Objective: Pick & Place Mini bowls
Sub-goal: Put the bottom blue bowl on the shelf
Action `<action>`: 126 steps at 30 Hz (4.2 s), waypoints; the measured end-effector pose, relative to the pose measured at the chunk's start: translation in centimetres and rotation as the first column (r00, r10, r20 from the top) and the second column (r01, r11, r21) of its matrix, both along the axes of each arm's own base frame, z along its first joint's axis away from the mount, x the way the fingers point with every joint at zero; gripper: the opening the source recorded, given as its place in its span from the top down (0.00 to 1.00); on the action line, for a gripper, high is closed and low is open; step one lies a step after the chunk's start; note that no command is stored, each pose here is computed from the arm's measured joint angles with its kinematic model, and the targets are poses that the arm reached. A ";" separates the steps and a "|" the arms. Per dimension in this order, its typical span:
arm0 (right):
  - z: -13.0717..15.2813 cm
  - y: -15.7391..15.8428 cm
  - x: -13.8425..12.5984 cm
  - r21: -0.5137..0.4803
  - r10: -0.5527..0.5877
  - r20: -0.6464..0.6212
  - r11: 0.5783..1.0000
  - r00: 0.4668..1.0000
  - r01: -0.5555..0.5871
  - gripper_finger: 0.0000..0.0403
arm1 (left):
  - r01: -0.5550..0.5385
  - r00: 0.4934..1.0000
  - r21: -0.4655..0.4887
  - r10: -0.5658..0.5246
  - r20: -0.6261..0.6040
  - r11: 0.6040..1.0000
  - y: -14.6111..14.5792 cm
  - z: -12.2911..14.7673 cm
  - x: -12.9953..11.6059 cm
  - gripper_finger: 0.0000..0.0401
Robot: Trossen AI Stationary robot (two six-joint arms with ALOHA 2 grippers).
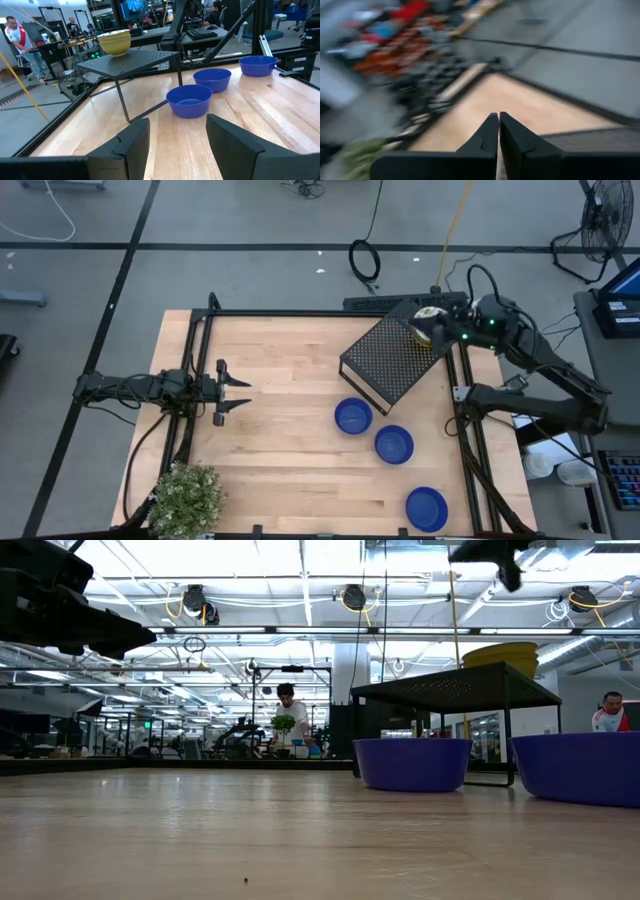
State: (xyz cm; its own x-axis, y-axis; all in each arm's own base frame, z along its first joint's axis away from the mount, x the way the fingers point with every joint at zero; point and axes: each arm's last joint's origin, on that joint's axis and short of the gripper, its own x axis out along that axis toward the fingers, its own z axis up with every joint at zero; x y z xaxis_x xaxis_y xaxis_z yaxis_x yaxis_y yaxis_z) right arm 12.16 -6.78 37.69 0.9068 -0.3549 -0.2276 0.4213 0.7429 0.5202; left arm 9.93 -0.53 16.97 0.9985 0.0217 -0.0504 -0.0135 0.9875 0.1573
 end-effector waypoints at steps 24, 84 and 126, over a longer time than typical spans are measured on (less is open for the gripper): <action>-3.3 17.8 7.0 -0.643 0.929 0.071 0.322 0.364 -0.695 1.00 | 0.000 1.000 0.000 0.000 0.000 1.000 0.0 0.0 0.0 0.51; -21.4 28.6 4.4 0.536 0.579 -0.810 0.796 0.092 -0.280 0.66 | 0.000 1.000 0.000 0.000 0.000 1.000 0.0 0.0 0.0 0.51; -21.4 27.5 6.3 0.323 0.491 -0.856 0.750 0.160 -0.577 0.93 | 0.000 1.000 0.000 0.000 -0.001 1.000 0.0 0.0 0.0 0.51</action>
State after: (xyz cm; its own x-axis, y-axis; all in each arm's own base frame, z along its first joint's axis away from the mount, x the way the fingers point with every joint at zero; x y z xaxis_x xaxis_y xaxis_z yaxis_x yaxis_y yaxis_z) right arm 18.46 20.71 16.33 0.1673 0.0782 -0.9828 0.0554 0.9945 0.0886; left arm 9.93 -0.53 16.95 0.9985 0.0215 -0.0512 -0.0132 0.9875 0.1569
